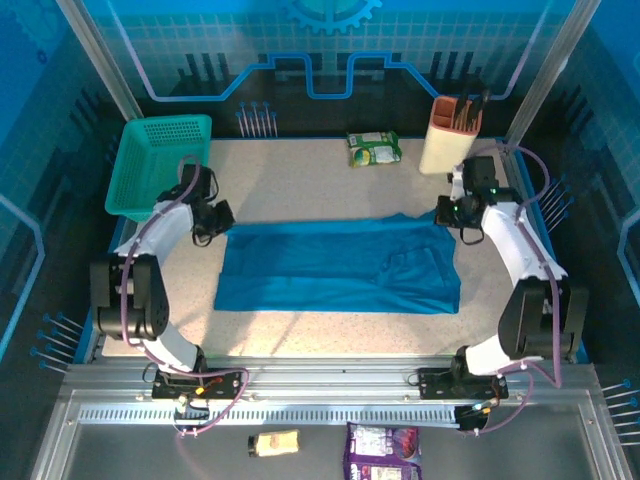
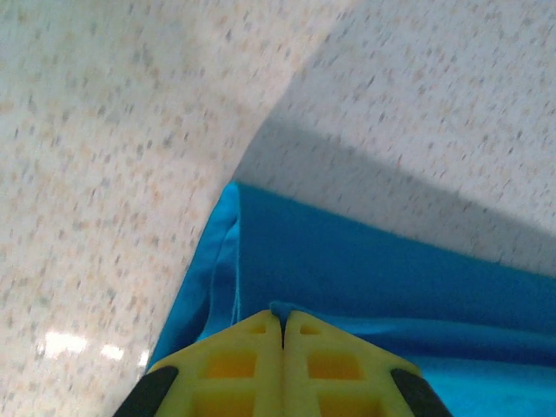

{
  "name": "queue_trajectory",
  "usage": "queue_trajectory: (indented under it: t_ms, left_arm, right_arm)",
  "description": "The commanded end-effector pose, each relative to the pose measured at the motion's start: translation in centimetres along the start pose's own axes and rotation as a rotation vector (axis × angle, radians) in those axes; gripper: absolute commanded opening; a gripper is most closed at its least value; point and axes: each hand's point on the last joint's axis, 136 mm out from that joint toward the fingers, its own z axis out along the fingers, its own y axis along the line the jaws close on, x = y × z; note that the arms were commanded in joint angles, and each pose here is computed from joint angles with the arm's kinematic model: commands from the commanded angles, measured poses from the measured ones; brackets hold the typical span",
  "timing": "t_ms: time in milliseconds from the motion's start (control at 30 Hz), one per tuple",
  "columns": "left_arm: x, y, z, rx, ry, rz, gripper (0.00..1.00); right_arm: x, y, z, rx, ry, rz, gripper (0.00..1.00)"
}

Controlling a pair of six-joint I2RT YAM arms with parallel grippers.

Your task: Fold the inside-out t-shirt

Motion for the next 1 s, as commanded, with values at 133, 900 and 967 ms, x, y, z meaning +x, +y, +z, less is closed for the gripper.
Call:
queue_trajectory:
  t_ms: [133,900,967]
  left_arm:
    - [2.3,1.1,-1.0,0.060,-0.014,-0.106,0.00]
    - [9.4,5.5,-0.4,0.022,0.041,-0.247,0.13]
    - [10.0,5.9,-0.2,0.010,0.051,-0.258,0.23]
  right_arm:
    - [3.5,-0.9,-1.7,-0.029,-0.011,0.138,0.00]
    - [14.1,-4.1,0.1,0.078,0.057,0.399,0.00]
    - [14.5,-4.4,-0.2,0.105,0.061,0.385,0.09]
